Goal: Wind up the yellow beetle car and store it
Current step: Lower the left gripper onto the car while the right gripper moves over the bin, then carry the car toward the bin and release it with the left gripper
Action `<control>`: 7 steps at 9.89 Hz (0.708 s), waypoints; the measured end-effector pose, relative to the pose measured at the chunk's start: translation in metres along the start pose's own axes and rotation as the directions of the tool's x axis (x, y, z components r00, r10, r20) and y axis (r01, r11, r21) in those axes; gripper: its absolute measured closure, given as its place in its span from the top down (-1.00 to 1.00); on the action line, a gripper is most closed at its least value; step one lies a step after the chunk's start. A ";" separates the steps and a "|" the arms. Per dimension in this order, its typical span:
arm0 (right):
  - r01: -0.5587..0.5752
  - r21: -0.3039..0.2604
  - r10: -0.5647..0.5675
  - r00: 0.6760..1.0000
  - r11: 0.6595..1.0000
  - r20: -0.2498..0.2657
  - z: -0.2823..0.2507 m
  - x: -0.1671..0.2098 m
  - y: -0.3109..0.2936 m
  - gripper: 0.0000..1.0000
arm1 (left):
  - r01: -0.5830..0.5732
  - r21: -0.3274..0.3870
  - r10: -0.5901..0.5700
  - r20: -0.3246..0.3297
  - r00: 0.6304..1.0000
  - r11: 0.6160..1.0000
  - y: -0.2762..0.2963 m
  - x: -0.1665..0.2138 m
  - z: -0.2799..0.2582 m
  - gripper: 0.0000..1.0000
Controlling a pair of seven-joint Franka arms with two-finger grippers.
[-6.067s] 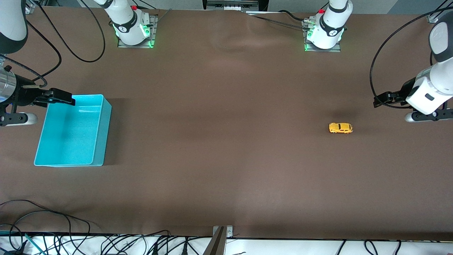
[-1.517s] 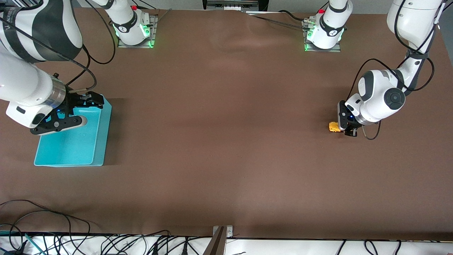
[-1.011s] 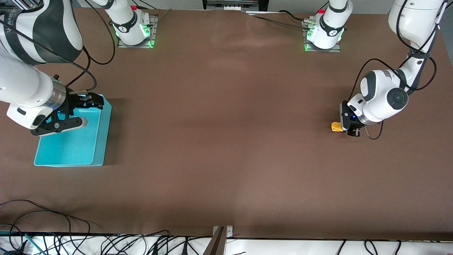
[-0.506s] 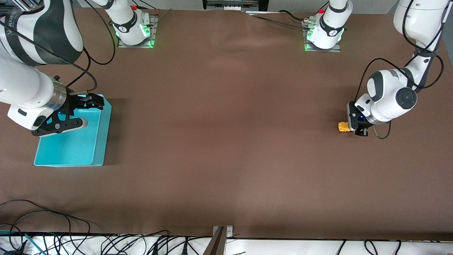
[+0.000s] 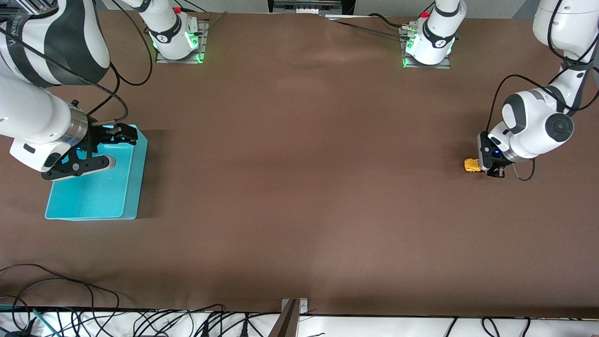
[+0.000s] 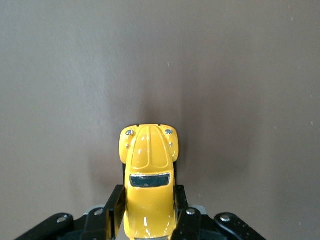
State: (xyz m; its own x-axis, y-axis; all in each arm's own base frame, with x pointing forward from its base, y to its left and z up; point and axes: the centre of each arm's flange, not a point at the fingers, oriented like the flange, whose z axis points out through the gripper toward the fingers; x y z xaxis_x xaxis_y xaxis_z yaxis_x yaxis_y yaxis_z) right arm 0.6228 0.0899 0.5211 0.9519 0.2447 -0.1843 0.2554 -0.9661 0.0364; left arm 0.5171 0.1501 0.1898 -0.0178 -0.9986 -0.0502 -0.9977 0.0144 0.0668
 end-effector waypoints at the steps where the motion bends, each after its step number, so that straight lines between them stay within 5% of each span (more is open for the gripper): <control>1: -0.002 0.002 0.002 1.000 1.000 -0.001 0.000 0.000 0.001 1.00 | -0.010 0.006 0.010 0.005 1.000 1.000 0.002 -0.010 0.001 -0.12; 7: -0.001 0.034 0.001 1.000 0.999 0.000 0.004 0.001 -0.002 1.00 | 0.013 0.015 -0.013 -0.008 1.000 1.000 0.006 -0.022 0.001 -0.12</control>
State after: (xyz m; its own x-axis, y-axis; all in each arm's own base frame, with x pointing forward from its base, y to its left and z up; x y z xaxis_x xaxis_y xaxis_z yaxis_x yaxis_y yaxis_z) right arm 0.6224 0.0919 0.5171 0.9522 0.2437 -0.1840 0.2484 -0.9687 0.0028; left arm 0.5119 0.1725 0.1898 -0.0043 -0.9991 -0.0428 -0.9987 0.0021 0.0511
